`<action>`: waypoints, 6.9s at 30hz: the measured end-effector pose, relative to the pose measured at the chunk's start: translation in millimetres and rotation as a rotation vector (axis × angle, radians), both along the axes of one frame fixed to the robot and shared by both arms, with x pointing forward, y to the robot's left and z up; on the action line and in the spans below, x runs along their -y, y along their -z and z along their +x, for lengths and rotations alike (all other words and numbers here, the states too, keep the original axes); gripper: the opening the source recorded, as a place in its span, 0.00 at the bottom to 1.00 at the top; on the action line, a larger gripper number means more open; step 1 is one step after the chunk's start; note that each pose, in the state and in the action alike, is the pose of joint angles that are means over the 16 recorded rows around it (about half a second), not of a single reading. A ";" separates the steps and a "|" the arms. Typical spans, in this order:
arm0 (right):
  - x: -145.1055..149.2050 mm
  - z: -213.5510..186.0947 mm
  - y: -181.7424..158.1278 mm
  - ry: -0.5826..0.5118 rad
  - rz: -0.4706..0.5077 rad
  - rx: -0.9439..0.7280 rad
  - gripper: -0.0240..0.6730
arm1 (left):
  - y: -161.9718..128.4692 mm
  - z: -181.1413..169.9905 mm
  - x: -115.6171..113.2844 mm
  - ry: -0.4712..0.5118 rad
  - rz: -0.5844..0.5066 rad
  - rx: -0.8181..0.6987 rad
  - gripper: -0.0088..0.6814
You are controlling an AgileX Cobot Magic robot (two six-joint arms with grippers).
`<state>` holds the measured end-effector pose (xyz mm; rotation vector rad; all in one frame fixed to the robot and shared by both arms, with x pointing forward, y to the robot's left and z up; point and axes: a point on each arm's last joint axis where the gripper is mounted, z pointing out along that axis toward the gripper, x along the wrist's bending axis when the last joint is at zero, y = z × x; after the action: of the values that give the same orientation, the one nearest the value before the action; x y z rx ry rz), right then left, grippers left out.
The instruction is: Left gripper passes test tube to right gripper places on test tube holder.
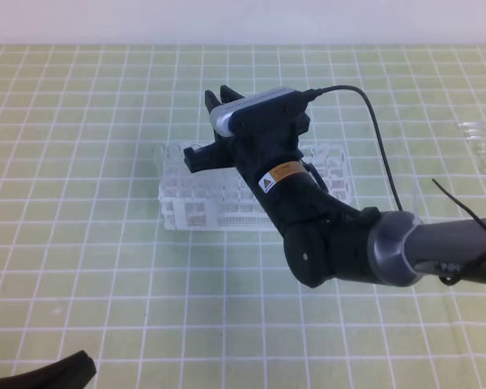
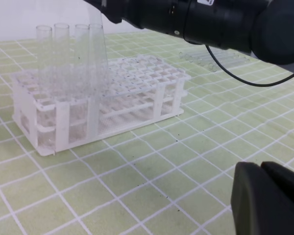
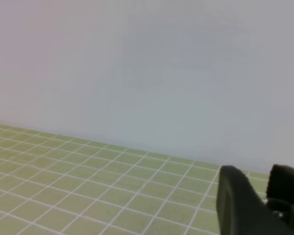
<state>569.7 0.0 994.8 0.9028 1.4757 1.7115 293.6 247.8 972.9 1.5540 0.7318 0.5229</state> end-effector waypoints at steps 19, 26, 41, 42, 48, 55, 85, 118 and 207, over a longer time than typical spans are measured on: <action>-0.7 1.1 5.9 0.003 -0.004 0.001 0.17 | 2.1 0.1 0.0 0.000 0.003 -0.003 0.01; -1.0 1.5 8.4 0.005 -0.006 0.000 0.17 | 2.2 0.0 0.0 0.000 0.003 -0.003 0.01; -0.8 2.1 9.0 0.012 0.008 0.028 0.17 | -0.3 0.0 0.0 0.000 -0.003 0.003 0.01; -0.8 2.1 9.0 0.012 0.009 0.030 0.17 | -0.3 0.1 0.0 0.000 -0.002 0.002 0.01; -1.0 2.2 10.0 0.012 0.009 0.032 0.17 | -0.4 0.1 0.0 -0.001 -0.003 0.003 0.01; -1.8 2.3 12.5 0.006 0.003 0.035 0.17 | -0.4 0.1 0.1 0.000 -0.001 0.001 0.01; 1.1 -0.9 18.0 0.009 0.010 0.076 0.17 | 1.5 0.1 0.0 0.000 0.003 -0.003 0.01; 3.4 -4.9 17.6 0.000 0.004 0.085 0.44 | 1.5 0.1 0.0 0.000 0.003 -0.003 0.01; 279.9 -280.8 20.7 0.250 -0.049 -0.237 0.01 | 22.6 -4.0 -2.5 0.038 0.235 -0.084 0.01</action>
<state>288.9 -279.9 974.1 1.2419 1.4760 1.4183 289.6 250.3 950.3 1.8147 0.7232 0.5328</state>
